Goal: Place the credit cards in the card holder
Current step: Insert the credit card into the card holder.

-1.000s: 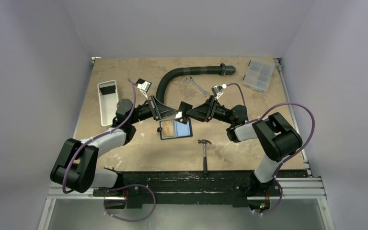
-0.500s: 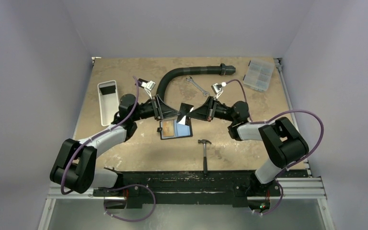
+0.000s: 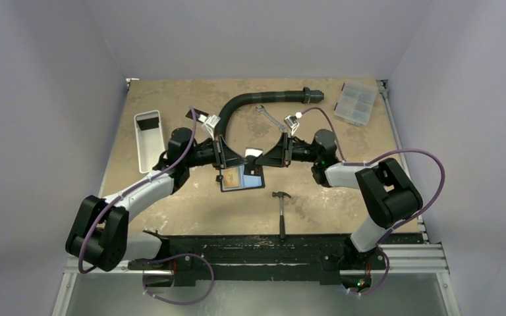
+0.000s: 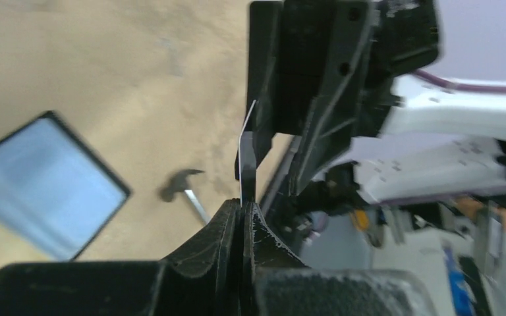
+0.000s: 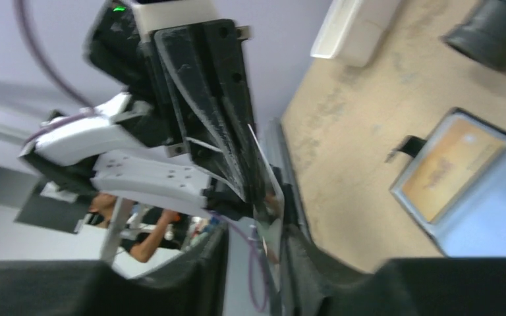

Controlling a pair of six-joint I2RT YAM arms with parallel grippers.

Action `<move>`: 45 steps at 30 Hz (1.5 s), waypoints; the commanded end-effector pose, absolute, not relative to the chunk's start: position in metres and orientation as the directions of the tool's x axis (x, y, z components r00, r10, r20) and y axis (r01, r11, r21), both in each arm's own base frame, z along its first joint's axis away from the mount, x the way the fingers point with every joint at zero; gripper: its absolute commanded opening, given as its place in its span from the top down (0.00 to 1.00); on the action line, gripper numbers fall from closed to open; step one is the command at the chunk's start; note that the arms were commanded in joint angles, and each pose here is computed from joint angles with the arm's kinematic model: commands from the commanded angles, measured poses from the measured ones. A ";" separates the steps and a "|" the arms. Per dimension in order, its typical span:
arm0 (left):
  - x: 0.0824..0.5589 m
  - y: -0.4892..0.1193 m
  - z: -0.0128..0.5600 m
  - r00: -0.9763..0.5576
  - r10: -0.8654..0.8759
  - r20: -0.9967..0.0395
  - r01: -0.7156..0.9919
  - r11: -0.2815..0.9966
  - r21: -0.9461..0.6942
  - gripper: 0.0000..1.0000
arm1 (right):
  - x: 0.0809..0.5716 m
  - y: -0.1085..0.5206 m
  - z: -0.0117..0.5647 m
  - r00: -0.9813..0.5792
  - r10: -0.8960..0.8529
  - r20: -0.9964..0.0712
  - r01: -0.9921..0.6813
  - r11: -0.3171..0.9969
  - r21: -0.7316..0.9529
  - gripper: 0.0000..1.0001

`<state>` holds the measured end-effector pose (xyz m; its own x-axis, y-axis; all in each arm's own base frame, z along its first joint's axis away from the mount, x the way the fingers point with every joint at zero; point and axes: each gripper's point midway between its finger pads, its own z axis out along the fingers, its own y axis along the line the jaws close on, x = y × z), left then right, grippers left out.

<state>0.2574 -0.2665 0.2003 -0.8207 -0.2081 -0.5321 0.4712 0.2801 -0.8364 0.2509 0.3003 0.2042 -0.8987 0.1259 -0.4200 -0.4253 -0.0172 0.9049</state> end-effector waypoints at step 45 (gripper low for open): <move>0.302 -0.218 0.055 -0.945 -0.255 -0.207 0.074 0.448 -0.891 1.00 | 0.328 0.296 0.012 -0.924 -0.036 -0.381 -0.319 0.625 0.713 1.00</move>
